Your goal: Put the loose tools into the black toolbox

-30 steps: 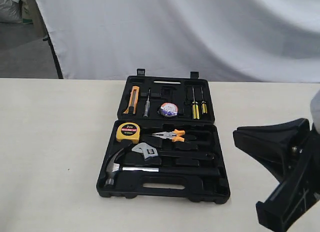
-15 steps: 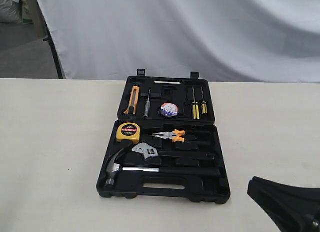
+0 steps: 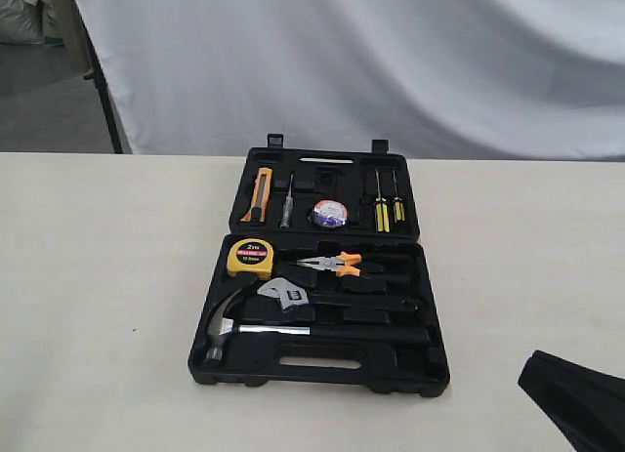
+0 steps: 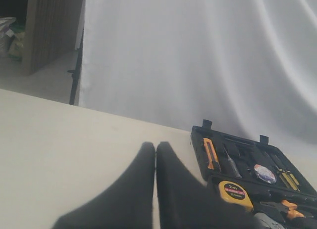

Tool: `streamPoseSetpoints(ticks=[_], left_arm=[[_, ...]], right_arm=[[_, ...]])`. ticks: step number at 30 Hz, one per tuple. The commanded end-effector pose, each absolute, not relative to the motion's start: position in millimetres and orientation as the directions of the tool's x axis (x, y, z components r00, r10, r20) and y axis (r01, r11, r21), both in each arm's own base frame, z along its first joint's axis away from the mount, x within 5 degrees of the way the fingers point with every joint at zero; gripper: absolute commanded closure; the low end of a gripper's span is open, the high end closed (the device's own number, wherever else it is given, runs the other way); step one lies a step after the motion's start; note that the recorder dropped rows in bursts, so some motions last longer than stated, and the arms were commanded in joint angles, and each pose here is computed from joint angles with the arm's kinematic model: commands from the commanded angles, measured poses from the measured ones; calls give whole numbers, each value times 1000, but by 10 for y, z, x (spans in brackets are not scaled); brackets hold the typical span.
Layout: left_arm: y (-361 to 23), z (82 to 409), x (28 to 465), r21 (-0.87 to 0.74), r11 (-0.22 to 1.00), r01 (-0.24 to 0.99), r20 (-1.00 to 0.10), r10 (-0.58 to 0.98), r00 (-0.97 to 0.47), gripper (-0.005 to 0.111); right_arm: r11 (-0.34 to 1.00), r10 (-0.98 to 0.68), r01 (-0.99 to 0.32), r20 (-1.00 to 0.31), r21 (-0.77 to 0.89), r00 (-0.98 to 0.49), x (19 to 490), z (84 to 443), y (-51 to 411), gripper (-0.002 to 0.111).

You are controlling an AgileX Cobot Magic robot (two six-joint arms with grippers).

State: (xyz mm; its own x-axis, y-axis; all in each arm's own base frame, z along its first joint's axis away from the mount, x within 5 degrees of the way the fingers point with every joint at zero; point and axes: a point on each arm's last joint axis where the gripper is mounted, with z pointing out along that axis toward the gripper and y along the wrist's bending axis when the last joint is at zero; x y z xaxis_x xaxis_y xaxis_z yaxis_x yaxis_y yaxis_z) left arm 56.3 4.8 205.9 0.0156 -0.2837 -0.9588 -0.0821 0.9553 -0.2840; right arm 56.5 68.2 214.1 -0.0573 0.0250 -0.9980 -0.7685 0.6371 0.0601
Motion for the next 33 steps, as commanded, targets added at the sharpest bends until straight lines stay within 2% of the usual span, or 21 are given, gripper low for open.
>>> streamPoseSetpoints(ticks=[1,6,9,13,19,33], left_arm=[[44,2077,560,-286,956,-72,-958,-285,28,106],[44,2077,560,-286,956,-72,-958,-285,28,106],[44,2077,560,-286,956,-72,-958,-285,28,106],[44,2078,560,-286,955,-71,-958,-285,29,106],[44,2078,560,-286,955,-71,-958,-285,29,106],[44,2078,560,-286,955,-71,-958,-285,29,106]], right_arm=[[660,99,-748,-995,65,0,530,2183,596,109],[844,236,-525,-956,112,174,474,2306,274,109],[909,250,-378,-955,175,159,506,2270,185,109],[952,199,-248,-979,180,51,545,2142,132,109],[966,167,-186,-982,181,-87,552,2005,112,109],[965,173,-184,-981,188,-93,552,2000,112,109]])
